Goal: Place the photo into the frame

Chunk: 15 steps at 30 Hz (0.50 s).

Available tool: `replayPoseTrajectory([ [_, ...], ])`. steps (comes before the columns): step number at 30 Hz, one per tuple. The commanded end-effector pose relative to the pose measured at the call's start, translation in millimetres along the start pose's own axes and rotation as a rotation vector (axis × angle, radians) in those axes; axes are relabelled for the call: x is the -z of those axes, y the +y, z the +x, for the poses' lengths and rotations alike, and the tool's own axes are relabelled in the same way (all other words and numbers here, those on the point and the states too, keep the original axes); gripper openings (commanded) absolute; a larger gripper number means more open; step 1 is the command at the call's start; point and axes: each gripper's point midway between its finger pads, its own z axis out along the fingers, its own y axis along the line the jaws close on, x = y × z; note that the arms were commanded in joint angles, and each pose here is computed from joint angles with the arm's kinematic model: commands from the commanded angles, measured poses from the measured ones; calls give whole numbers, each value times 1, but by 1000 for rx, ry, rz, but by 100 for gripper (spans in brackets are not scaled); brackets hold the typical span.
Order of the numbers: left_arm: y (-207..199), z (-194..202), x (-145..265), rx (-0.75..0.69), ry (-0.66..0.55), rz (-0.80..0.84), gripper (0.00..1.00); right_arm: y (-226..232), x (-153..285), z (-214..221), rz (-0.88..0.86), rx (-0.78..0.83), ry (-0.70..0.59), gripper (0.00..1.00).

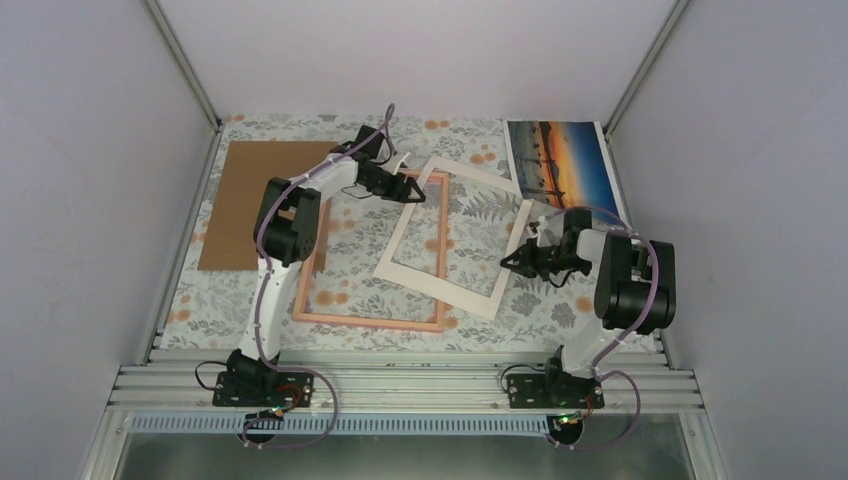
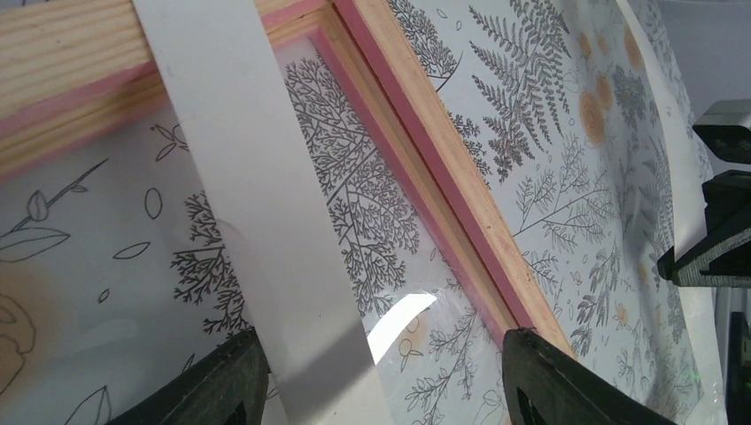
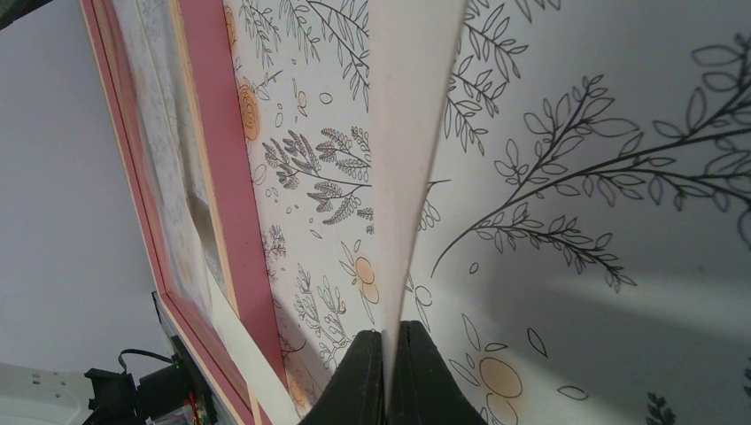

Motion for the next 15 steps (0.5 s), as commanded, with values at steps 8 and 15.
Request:
replayPoseTrajectory([
  [8,-37,-13,30,6,-79,112,17,18,7,0,-52,70,-17,4],
  [15,-50,15,78,66,-102,115,2,60,0,-1,-158,166,16,13],
])
